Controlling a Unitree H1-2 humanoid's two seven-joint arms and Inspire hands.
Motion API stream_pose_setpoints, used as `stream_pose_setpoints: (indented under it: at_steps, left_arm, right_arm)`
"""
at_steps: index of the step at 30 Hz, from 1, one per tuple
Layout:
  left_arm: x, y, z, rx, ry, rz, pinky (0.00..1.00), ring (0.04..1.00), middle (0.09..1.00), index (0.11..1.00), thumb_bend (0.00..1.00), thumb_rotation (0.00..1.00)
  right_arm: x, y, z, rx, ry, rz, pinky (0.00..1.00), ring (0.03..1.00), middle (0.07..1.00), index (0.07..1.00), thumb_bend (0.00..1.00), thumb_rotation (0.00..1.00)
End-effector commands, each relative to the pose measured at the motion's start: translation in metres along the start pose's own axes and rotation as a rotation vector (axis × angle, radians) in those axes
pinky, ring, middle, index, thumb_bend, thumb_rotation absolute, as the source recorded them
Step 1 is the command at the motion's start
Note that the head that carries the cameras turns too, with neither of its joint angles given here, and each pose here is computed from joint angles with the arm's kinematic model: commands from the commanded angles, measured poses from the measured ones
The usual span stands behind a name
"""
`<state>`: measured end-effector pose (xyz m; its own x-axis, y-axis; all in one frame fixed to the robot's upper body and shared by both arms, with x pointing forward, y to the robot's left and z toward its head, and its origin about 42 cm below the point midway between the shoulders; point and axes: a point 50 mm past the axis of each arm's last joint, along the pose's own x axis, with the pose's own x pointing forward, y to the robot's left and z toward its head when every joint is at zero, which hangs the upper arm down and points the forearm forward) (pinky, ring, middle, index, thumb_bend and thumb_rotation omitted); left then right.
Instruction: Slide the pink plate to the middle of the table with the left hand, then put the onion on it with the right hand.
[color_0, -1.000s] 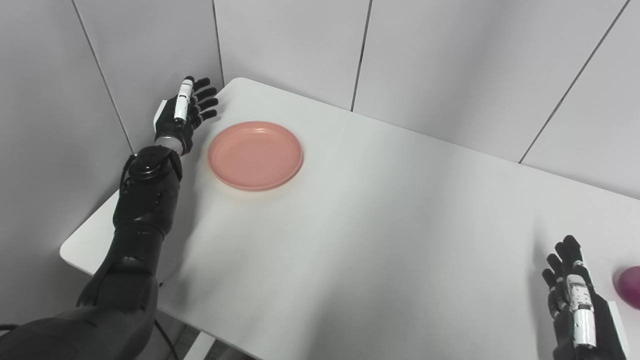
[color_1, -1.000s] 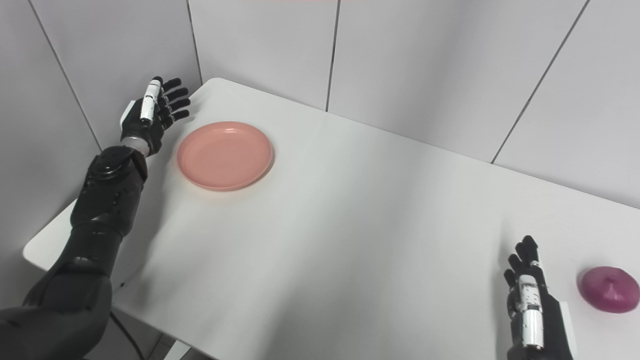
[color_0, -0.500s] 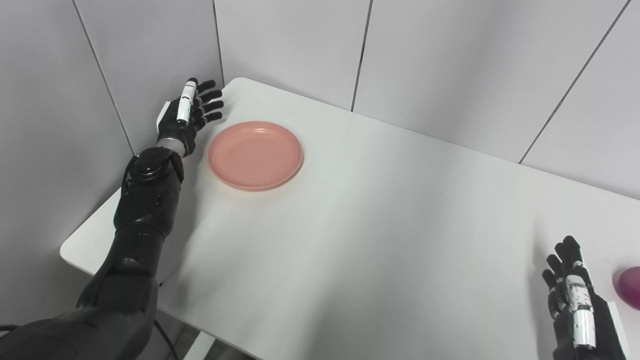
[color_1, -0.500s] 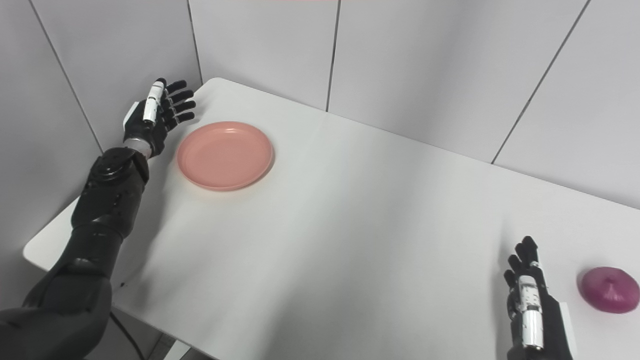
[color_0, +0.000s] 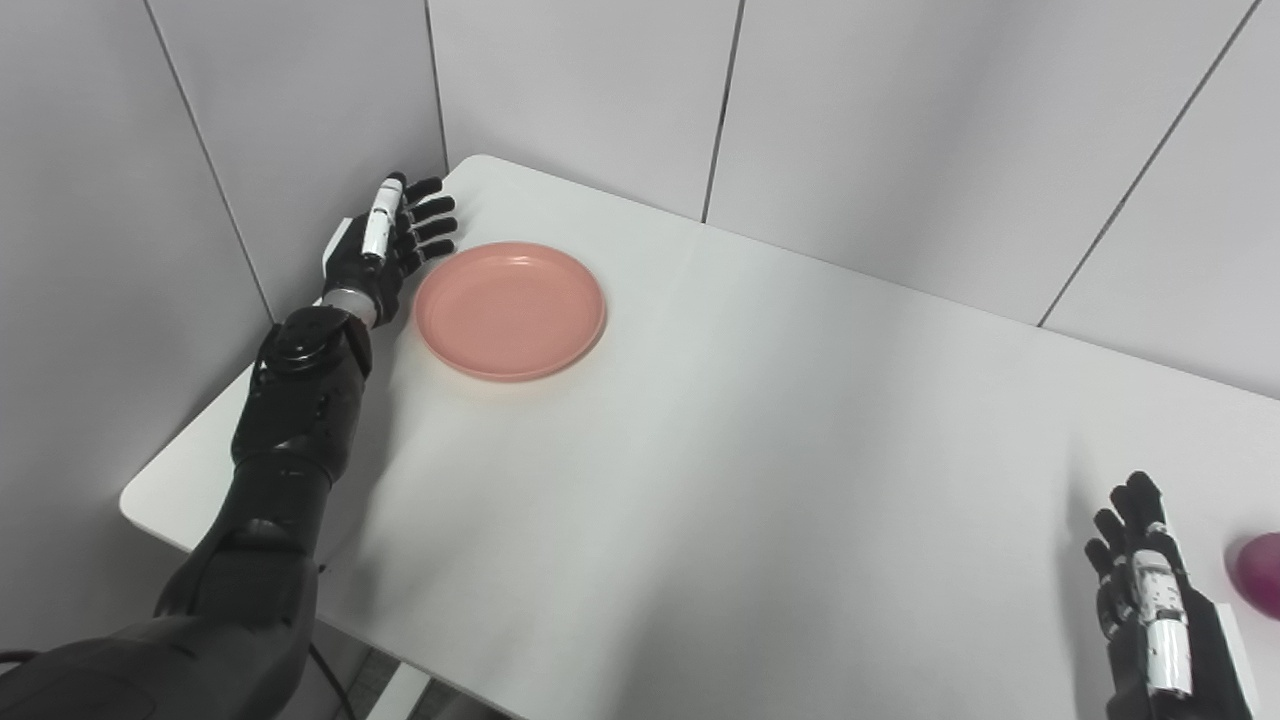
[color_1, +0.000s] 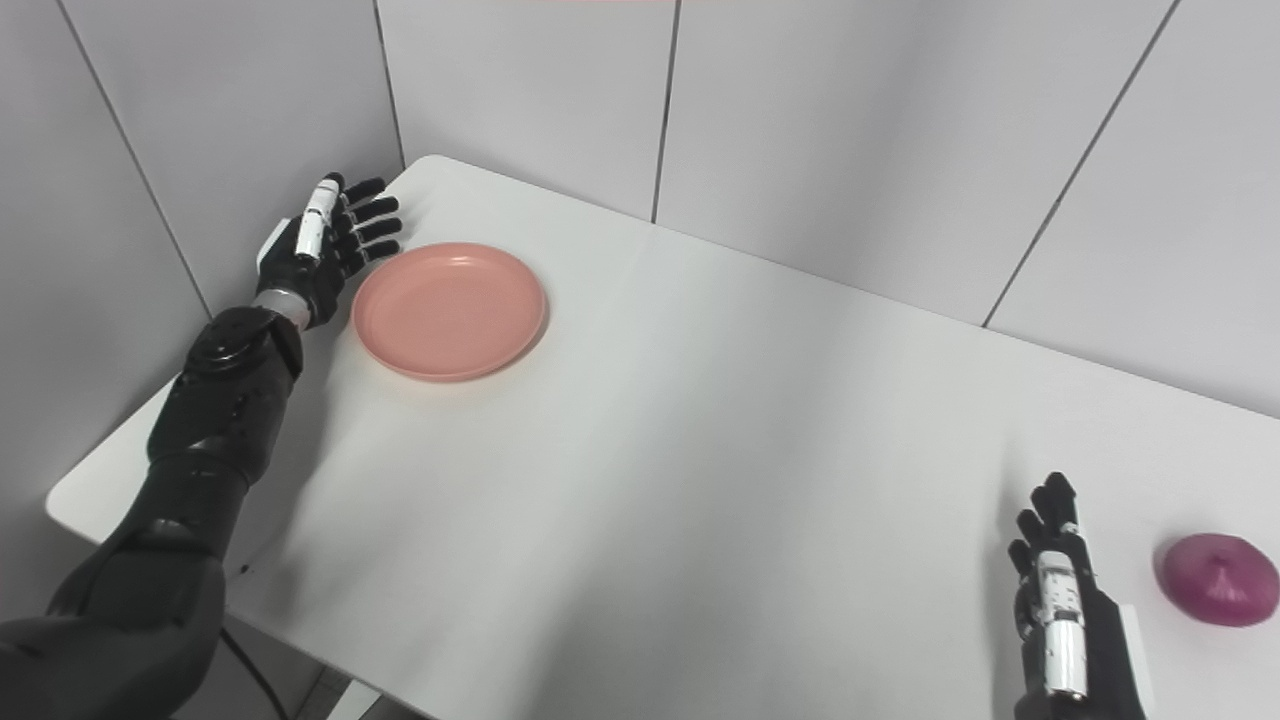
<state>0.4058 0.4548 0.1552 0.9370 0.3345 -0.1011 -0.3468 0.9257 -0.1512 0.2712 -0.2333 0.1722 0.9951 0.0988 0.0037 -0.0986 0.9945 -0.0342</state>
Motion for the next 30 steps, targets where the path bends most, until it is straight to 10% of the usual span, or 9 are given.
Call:
stream_pose_setpoints:
  at_steps: [1, 30]
  left_arm:
    - [0.007, -0.008, 0.025, 0.003, -0.094, -0.036, 0.76, 0.773, 0.772, 0.756, 0.28, 1.00]
    - [0.006, -0.020, 0.012, -0.028, -0.052, -0.084, 0.75, 0.767, 0.769, 0.758, 0.30, 1.00]
  right_arm:
    - [0.001, 0.001, 0.017, -0.007, -0.073, 0.009, 1.00, 1.000, 1.000, 1.000, 0.00, 1.00]
    - [0.001, 0.000, 0.016, -0.001, -0.072, 0.008, 1.00, 1.000, 1.000, 1.000, 0.00, 1.00]
